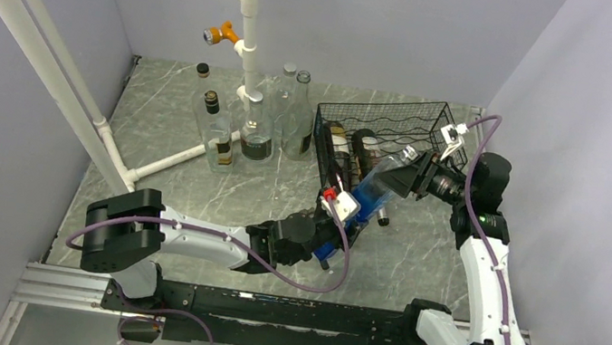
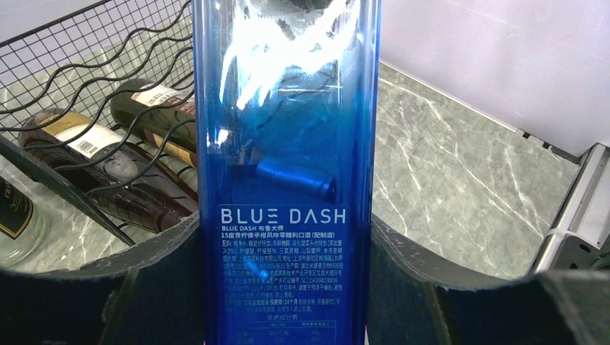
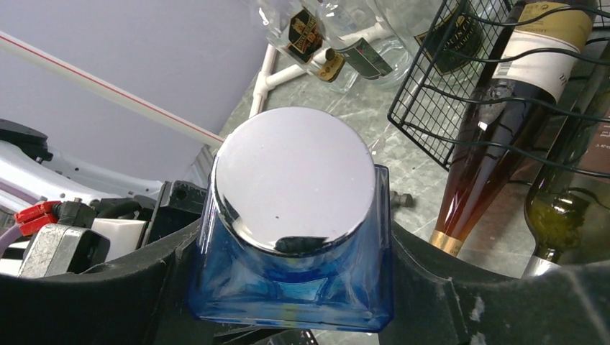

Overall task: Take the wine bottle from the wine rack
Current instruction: Place the wine bottle at the center of the board.

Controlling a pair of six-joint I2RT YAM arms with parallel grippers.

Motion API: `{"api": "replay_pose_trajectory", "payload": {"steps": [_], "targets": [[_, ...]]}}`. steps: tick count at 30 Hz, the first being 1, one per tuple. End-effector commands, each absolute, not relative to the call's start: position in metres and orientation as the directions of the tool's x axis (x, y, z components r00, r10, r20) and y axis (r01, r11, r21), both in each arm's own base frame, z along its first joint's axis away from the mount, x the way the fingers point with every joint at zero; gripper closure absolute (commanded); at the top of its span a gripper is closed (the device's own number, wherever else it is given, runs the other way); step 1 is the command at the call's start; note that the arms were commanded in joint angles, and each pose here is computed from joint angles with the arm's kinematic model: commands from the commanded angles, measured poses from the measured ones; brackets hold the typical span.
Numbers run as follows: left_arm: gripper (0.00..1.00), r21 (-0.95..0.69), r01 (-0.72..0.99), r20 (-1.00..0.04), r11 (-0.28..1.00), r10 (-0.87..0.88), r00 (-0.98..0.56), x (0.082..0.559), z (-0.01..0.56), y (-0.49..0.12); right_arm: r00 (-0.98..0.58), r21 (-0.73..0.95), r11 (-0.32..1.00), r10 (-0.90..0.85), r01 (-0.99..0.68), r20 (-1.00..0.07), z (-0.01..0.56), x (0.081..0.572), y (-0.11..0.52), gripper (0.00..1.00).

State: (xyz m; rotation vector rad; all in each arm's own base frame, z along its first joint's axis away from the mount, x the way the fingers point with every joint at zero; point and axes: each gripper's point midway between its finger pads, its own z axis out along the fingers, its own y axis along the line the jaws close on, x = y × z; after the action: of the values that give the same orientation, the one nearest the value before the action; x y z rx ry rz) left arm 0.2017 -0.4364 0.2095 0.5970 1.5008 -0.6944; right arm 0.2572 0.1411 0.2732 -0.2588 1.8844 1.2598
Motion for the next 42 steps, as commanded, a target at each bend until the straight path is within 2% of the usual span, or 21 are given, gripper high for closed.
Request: {"api": "replay_pose_trajectory", "payload": {"steps": [1, 2, 5, 8, 11, 16, 19, 26, 33, 42], "targets": [[1.0, -0.212, 0.771, -0.937, 0.6, -0.35, 0.015, 0.195, 0.31, -0.449, -0.558, 0.599, 0.416, 0.23, -0.684, -0.797, 0.295, 0.253, 0.148, 0.82], [0.92, -0.213, 0.776, -0.938, 0.594, -0.348, 0.009, 0.194, 0.309, -0.449, -0.549, 0.591, 0.411, 0.227, -0.695, -0.804, 0.298, 0.253, 0.148, 0.86], [0.6, -0.213, 0.788, -0.941, 0.578, -0.337, -0.007, 0.19, 0.303, -0.448, -0.538, 0.579, 0.4, 0.222, -0.71, -0.813, 0.302, 0.253, 0.149, 0.93], [0.38, -0.204, 0.809, -0.949, 0.552, -0.315, -0.024, 0.184, 0.3, -0.45, -0.514, 0.556, 0.39, 0.215, -0.734, -0.83, 0.305, 0.256, 0.15, 0.96], [0.24, -0.204, 0.816, -0.956, 0.541, -0.289, -0.048, 0.18, 0.295, -0.45, -0.506, 0.543, 0.378, 0.201, -0.75, -0.839, 0.306, 0.255, 0.155, 0.97], [0.08, -0.231, 0.807, -0.959, 0.543, -0.267, -0.095, 0.179, 0.287, -0.444, -0.494, 0.525, 0.36, 0.182, -0.771, -0.85, 0.307, 0.256, 0.162, 0.98], [0.03, -0.249, 0.805, -0.96, 0.539, -0.248, -0.131, 0.177, 0.281, -0.44, -0.484, 0.513, 0.349, 0.173, -0.784, -0.858, 0.308, 0.257, 0.165, 0.98], [0.01, -0.296, 0.782, -0.953, 0.549, -0.222, -0.205, 0.177, 0.271, -0.416, -0.417, 0.427, 0.293, 0.098, -0.856, -0.904, 0.31, 0.249, 0.184, 0.98], [0.01, -0.243, 0.795, -0.967, 0.556, -0.071, -0.246, 0.163, 0.275, -0.363, -0.283, 0.277, 0.148, -0.023, -0.95, -0.959, 0.315, 0.232, 0.218, 0.99], [0.01, -0.153, 0.734, -0.975, 0.662, 0.021, -0.223, 0.158, 0.282, -0.282, -0.141, 0.146, -0.047, -0.097, -0.988, -0.985, 0.325, 0.214, 0.259, 0.98]]}}
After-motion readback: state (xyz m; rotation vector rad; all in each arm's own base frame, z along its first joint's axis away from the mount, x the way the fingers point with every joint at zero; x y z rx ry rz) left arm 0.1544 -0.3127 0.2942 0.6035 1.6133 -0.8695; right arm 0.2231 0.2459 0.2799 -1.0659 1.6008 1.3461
